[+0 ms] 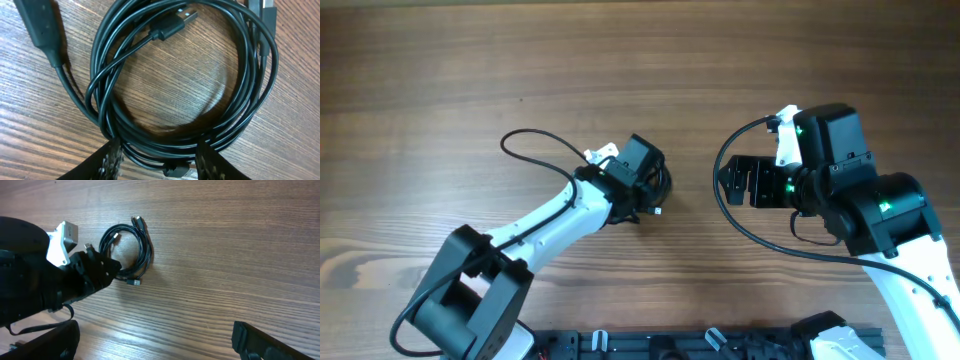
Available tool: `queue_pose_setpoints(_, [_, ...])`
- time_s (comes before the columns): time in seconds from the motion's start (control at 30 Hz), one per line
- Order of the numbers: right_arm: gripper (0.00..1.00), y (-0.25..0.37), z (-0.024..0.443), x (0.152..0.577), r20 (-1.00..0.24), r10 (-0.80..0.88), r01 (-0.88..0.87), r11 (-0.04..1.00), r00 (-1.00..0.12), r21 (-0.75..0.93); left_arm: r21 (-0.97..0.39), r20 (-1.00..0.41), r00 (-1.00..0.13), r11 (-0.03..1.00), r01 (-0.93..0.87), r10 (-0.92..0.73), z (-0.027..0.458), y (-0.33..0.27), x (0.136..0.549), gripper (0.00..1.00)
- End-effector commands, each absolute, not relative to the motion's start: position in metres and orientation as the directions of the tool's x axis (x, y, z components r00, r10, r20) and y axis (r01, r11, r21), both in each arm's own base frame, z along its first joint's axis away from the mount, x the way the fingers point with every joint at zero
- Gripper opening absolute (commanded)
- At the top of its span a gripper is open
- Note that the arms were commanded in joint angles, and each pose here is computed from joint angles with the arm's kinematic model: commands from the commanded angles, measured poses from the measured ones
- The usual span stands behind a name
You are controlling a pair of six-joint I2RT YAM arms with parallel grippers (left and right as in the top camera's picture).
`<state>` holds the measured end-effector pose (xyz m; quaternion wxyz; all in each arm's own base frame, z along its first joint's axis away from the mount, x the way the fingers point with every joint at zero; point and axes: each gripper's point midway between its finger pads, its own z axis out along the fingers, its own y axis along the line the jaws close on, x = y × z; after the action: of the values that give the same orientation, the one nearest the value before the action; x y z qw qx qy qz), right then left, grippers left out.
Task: Untangle cables
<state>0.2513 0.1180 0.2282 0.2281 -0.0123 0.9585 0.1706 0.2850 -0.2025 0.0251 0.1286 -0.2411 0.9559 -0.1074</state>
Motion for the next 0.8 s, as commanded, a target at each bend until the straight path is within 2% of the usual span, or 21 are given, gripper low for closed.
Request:
queue_pose_setpoints(0.0, [1.00, 0.116, 0.235, 0.253, -0.458, 0.066, -0.093, 0.944, -0.887, 0.317, -0.250, -0.222, -0.815, 0.839, -0.483, -0.535, 0.025, -0.194, 0.292, 0.50])
queue_pose_setpoints(0.33, [1.00, 0.117, 0.234, 0.254, -0.455, 0.066, -0.092, 0.944, -0.888, 0.316, -0.188, -0.195, -0.802, 0.824, -0.535, -0.565, 0.020, -0.177, 0.282, 0.48])
queue_pose_setpoints(0.57, [1.00, 0.118, 0.226, 0.257, -0.429, 0.061, -0.083, 0.947, -0.901, 0.310, -0.165, -0.261, -0.782, 0.825, -0.541, -0.566, 0.022, -0.167, 0.289, 0.52])
queue_pose_setpoints(0.77, [1.00, 0.119, 0.220, 0.259, -0.408, 0.058, -0.076, 0.949, -0.911, 0.305, -0.153, -0.302, -0.769, 0.825, -0.544, -0.563, 0.024, -0.162, 0.294, 0.49])
